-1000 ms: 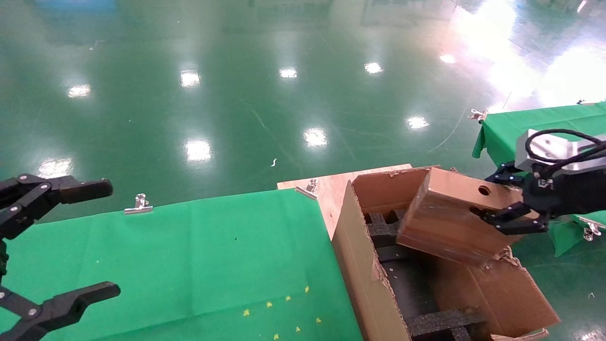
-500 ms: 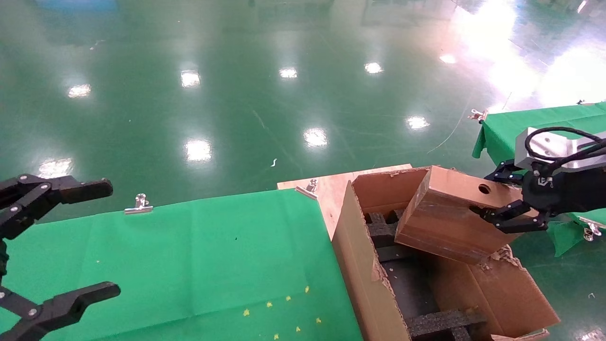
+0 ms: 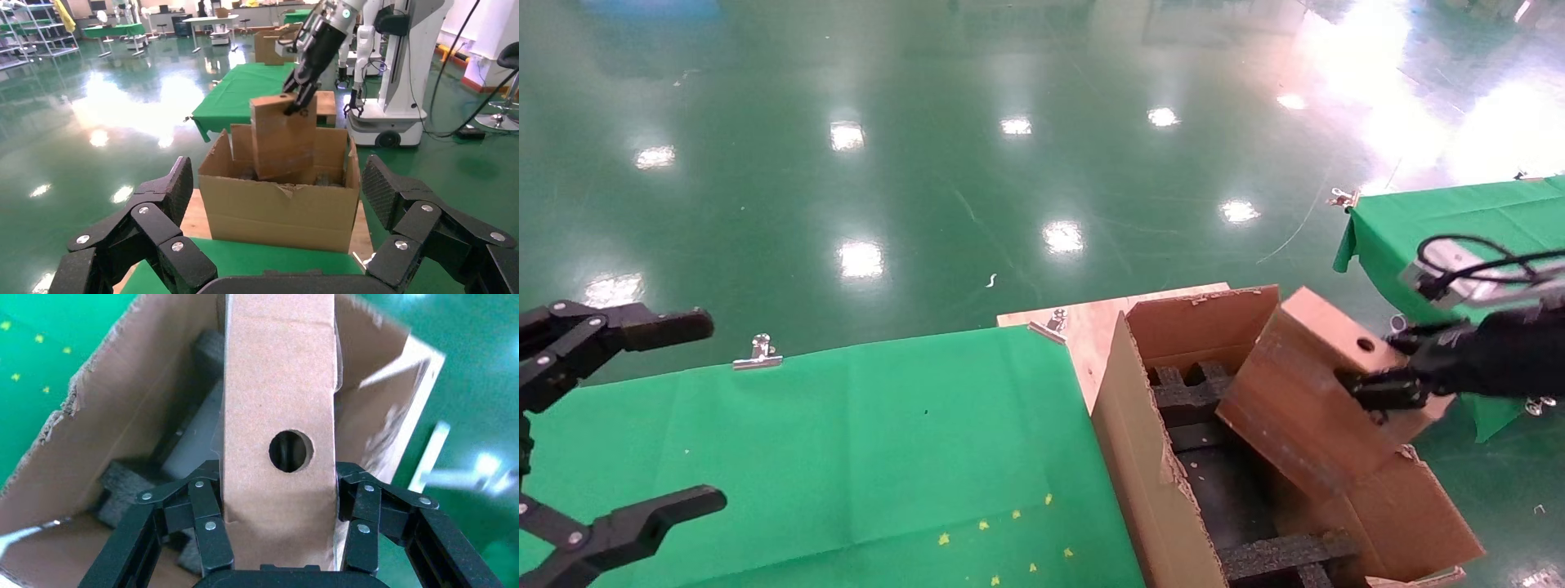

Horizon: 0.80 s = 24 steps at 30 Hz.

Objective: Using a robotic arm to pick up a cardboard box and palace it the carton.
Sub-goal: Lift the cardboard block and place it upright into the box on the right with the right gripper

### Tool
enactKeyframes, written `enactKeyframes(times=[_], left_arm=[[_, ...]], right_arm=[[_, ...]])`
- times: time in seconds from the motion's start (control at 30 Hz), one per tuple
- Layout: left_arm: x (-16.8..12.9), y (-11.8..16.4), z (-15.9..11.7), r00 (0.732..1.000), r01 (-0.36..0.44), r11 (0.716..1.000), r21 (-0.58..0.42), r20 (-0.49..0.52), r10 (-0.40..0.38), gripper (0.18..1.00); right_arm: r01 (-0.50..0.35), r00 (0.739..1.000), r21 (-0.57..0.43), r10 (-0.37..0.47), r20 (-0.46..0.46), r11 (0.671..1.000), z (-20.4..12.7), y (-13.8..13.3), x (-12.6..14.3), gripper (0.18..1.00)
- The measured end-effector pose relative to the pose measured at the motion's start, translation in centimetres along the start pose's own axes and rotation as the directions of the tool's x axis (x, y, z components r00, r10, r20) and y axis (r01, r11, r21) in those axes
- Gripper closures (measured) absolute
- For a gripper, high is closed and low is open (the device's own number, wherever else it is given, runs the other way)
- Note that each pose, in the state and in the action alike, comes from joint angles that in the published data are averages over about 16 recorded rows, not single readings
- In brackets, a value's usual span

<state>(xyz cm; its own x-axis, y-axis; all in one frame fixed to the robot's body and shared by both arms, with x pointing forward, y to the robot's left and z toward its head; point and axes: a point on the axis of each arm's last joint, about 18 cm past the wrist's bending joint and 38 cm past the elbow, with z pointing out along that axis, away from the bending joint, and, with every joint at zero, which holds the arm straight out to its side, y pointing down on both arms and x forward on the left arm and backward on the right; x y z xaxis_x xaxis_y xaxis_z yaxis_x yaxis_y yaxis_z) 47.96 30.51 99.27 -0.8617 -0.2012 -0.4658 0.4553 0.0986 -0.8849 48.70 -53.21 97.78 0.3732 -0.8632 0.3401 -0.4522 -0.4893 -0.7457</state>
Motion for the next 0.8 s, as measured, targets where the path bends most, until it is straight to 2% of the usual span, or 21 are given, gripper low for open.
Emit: enactKeyframes(times=[0.17, 0.37, 0.57, 0.8], left_arm=[[0.0, 0.0, 0.0, 1.000, 0.000, 1.000, 0.000, 0.000, 0.000, 0.183], [0.0, 0.0, 0.0, 1.000, 0.000, 1.000, 0.000, 0.000, 0.000, 0.183], [0.0, 0.0, 0.0, 1.000, 0.000, 1.000, 0.000, 0.000, 0.000, 0.183], [0.0, 0.0, 0.0, 1.000, 0.000, 1.000, 0.000, 0.000, 0.000, 0.183]], right_arm=[[-0.144, 0.989, -0.032, 0.142, -0.043, 0.989, 0.8, 1.2, -0.8, 0.852], [-0.276, 0.957, -0.056, 0.269, -0.104, 0.960, 1.7, 2.1, -1.0, 0.854], [-0.364, 0.921, -0.066, 0.349, -0.176, 0.929, 2.5, 2.3, -0.3, 0.856], [-0.426, 0.880, -0.063, 0.398, -0.261, 0.902, 3.4, 1.8, 0.6, 0.858]])
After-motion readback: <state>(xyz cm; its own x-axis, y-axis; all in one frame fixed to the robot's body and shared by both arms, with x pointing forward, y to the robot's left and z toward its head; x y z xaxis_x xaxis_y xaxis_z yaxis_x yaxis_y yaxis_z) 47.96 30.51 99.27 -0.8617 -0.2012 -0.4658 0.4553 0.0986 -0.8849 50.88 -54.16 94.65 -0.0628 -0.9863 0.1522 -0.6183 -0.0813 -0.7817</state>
